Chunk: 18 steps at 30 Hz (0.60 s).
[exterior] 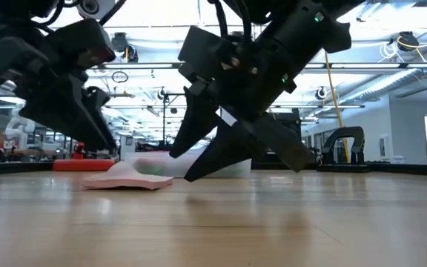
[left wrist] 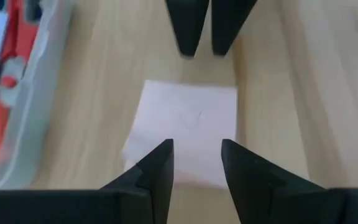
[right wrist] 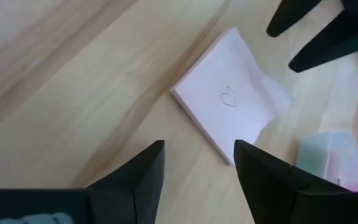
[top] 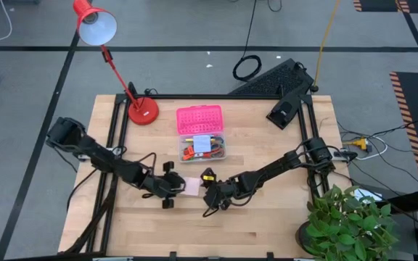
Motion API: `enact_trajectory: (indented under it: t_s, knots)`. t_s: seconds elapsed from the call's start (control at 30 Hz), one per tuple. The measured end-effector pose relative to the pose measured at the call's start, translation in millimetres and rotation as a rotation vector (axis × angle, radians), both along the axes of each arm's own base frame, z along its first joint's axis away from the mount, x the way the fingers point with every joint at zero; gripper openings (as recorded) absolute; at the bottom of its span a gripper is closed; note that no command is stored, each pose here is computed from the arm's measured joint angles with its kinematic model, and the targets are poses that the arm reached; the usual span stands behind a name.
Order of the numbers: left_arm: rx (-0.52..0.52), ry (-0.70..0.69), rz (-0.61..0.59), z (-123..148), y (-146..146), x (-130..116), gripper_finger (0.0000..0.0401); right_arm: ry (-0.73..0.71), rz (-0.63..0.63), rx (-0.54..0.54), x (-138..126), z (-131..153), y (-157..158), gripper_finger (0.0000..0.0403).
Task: Pack school essentials
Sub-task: Put the light pink sticky note into the pink supply box
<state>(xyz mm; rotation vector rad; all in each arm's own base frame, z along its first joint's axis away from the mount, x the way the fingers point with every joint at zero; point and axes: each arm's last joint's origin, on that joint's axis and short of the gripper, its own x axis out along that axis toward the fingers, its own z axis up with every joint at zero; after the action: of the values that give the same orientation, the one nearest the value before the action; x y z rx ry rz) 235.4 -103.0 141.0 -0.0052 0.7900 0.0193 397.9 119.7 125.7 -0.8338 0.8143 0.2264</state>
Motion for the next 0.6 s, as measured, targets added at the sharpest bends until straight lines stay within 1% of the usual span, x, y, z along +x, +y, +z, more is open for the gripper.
enact_trajectory:
  t_s: [0.07,0.17,0.3,0.4,0.5,0.6]
  knots:
    - [0.015,0.009,0.009,6,3,-5,0.0141,-0.008,0.000,0.002,1,0,0,0.0188]
    - [0.020,-0.018,0.044,14,5,-8,0.0141,-0.006,0.001,0.004,0,0,0,0.0188]
    - [0.033,-0.043,0.050,15,6,-6,0.0141,-0.008,0.015,0.021,1,1,1,0.0188]
    - [0.027,-0.055,0.055,8,6,2,0.0140,-0.036,0.050,0.078,4,3,3,0.0188]
    - [0.023,-0.037,0.057,0,7,6,0.0140,-0.052,0.056,0.076,6,3,4,0.0188]
    - [0.044,0.029,0.072,-14,9,8,0.0140,-0.049,0.062,0.072,6,1,2,0.0188]
